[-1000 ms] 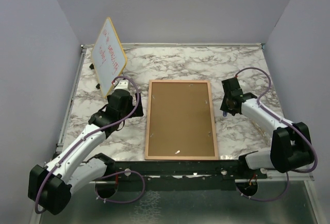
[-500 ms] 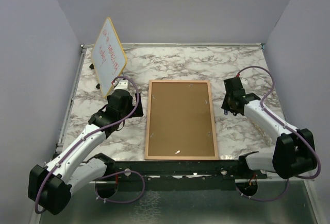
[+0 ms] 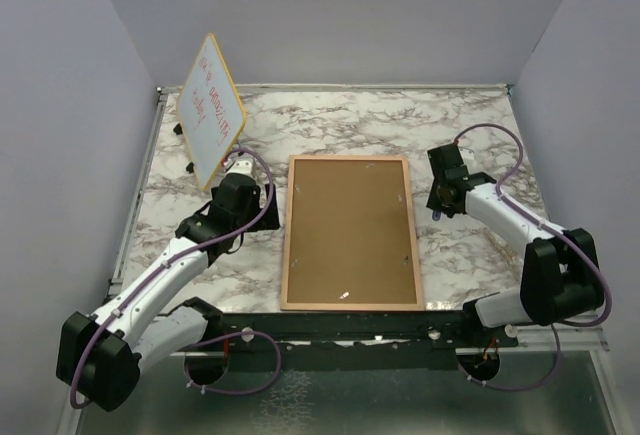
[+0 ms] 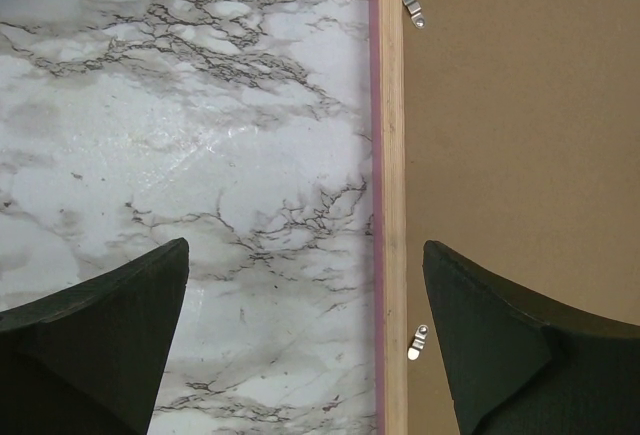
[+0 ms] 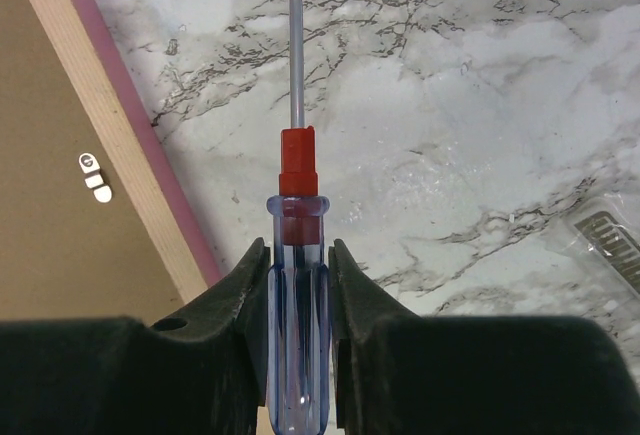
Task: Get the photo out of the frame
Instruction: Place the screwdriver at the center of the board.
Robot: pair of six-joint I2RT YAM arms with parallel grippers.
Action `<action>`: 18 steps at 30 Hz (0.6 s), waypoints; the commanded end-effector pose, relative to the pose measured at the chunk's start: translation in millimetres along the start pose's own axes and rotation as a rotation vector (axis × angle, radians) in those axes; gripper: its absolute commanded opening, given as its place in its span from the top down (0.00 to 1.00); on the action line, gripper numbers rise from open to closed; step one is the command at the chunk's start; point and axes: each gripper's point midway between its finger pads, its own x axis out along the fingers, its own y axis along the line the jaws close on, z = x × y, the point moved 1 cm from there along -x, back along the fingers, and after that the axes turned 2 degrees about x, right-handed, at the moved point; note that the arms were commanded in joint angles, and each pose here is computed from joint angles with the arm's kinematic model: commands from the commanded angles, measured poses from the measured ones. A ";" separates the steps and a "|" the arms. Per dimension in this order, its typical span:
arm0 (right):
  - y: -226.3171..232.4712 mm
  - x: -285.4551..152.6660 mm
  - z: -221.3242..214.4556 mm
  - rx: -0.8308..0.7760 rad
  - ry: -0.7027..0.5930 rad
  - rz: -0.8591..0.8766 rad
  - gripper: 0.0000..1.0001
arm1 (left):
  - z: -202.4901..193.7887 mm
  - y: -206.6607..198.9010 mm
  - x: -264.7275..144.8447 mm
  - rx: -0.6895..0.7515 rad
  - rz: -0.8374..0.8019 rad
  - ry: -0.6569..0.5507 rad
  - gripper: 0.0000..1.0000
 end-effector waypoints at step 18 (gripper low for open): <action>-12.8 34.1 -44.2 -0.055 0.166 -0.095 0.99 | 7.9 -12.8 -7.6 -0.004 -0.065 -0.013 0.01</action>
